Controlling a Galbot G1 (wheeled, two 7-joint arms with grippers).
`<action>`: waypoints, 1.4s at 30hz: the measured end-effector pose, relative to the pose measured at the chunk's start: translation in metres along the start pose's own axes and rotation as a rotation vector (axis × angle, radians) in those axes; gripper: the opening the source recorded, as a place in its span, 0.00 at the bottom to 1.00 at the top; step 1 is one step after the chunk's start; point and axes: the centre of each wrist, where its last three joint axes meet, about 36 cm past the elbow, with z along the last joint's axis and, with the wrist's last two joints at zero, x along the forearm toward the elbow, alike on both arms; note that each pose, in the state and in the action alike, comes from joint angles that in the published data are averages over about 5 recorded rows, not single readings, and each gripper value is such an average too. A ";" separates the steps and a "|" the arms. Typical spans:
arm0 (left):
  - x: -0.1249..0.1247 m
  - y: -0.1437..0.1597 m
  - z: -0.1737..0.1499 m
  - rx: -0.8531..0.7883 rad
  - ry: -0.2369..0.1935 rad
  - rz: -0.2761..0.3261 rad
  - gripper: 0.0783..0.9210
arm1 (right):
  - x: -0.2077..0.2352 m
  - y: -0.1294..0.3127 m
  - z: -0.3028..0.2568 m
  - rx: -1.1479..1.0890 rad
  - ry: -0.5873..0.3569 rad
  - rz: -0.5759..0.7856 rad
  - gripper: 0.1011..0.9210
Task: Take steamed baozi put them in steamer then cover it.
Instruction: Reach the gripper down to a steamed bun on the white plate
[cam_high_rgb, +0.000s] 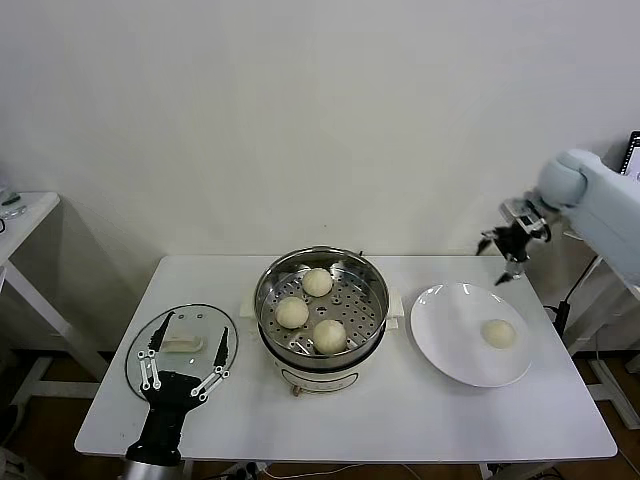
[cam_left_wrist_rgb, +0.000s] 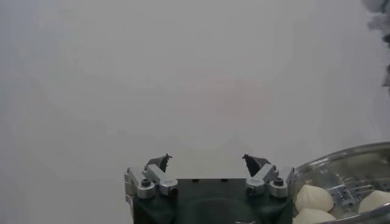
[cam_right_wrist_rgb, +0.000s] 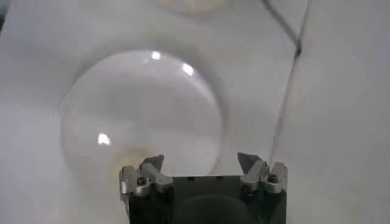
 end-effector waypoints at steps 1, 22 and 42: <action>0.000 0.000 0.000 -0.001 0.001 -0.002 0.88 | -0.008 0.004 0.005 -0.016 0.003 -0.010 0.88; 0.003 0.003 0.001 -0.019 0.016 -0.021 0.88 | -0.109 0.043 0.035 -0.141 0.027 -0.111 0.88; 0.003 0.005 0.003 -0.021 0.014 -0.031 0.88 | -0.125 0.045 0.032 -0.140 0.034 -0.122 0.71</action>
